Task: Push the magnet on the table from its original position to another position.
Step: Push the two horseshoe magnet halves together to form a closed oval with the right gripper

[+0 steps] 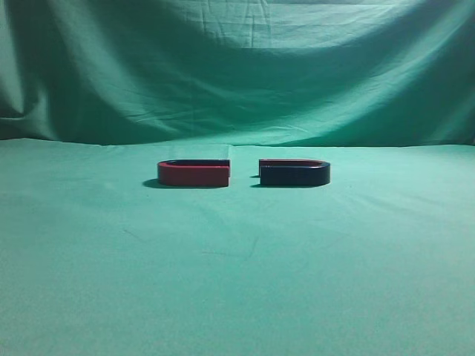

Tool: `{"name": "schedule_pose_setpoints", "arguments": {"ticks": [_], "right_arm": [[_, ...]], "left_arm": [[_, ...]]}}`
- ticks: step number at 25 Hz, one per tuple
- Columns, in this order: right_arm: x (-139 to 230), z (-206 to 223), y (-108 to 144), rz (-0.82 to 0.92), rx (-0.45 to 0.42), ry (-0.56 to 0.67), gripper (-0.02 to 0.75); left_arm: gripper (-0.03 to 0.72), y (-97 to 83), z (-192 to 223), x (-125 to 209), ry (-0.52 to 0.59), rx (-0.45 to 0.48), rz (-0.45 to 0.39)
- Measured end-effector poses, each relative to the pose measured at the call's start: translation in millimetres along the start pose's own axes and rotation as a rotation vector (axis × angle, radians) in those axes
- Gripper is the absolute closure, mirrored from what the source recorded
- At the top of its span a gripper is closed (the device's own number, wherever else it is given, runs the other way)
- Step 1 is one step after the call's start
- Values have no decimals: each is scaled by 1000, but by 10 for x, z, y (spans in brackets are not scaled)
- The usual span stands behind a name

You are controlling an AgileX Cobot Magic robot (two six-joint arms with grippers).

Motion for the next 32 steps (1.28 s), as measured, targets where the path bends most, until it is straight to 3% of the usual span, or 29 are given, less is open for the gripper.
{"name": "schedule_pose_setpoints", "arguments": {"ticks": [22,25,29,32], "right_arm": [[-30,0,-11,-24,6,-16,738],[-286,-20,-30,43,13,-153,738],[-843,-201,-130,100,47,-463,738],[-927,-244,-150,106,50,-488,738]], "left_arm": [[316,0,0,0,0,0,0],[316,0,0,0,0,0,0],[316,0,0,0,0,0,0],[316,0,0,0,0,0,0]]}}
Point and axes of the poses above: a point on each arm's last joint axis where the gripper is mounted, z pointing out along that axis toward the gripper, y along the wrist's bending axis when the last joint is at zero, x = y × z, the point moved 10 cm from there along z, pointing out along that axis toward the gripper, and after that the axes turned 11 degrees about -z, right-handed, at the moved point
